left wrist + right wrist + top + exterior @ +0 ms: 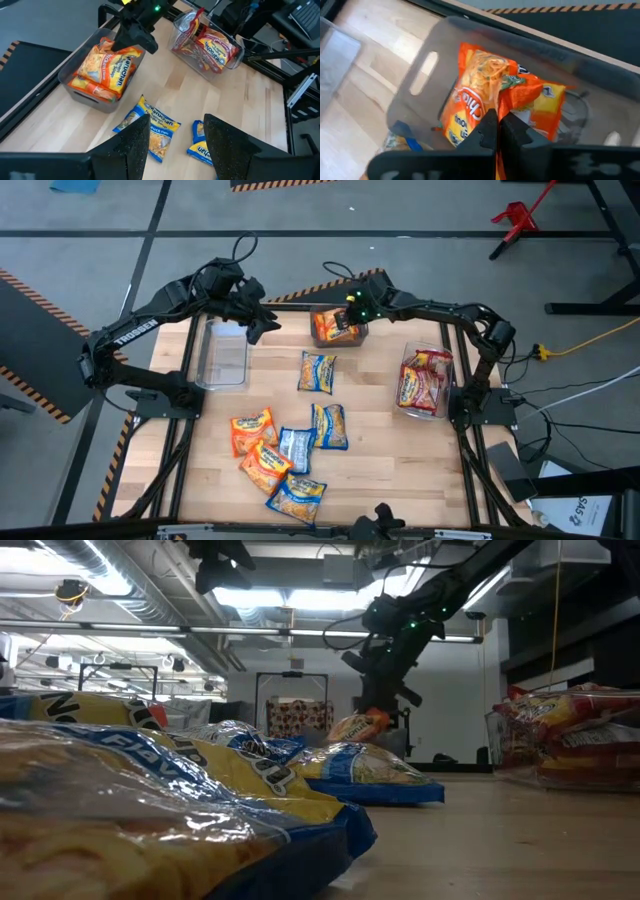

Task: Sort Maruchan noodles
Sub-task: Put the orange noodle pack into the black bin

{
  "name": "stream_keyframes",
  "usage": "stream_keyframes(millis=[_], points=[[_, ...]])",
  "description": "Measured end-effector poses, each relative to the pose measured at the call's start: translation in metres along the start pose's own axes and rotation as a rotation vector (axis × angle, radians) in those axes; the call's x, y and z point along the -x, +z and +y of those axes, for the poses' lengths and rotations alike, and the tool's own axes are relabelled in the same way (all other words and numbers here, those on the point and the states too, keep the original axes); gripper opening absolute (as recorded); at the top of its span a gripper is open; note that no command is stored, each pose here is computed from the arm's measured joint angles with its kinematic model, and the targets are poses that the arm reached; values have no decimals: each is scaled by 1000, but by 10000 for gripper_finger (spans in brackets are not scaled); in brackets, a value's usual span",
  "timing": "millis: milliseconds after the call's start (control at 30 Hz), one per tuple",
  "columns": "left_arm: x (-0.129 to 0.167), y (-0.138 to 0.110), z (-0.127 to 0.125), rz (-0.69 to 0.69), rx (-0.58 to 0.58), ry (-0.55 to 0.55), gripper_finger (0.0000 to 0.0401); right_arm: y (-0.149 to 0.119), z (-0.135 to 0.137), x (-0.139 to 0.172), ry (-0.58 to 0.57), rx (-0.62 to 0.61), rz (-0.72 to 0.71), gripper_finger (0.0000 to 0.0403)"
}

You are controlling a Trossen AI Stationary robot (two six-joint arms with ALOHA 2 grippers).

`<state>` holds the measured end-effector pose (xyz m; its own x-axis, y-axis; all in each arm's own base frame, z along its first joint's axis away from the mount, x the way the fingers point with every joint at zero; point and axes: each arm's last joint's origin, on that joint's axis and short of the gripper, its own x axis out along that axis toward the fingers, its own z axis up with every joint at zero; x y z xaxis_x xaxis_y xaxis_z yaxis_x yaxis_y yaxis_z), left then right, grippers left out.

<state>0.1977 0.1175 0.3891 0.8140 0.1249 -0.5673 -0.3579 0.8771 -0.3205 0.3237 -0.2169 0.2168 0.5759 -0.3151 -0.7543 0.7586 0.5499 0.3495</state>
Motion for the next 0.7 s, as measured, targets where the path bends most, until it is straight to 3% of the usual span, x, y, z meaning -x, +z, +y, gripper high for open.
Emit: stream_keyframes(millis=[467, 700], points=[[0, 1, 0, -9, 5, 15, 179, -5, -4, -26, 17, -30, 23, 1], [0, 1, 1, -14, 5, 42, 179, 2, 4, -25, 191, 49, -14, 4]])
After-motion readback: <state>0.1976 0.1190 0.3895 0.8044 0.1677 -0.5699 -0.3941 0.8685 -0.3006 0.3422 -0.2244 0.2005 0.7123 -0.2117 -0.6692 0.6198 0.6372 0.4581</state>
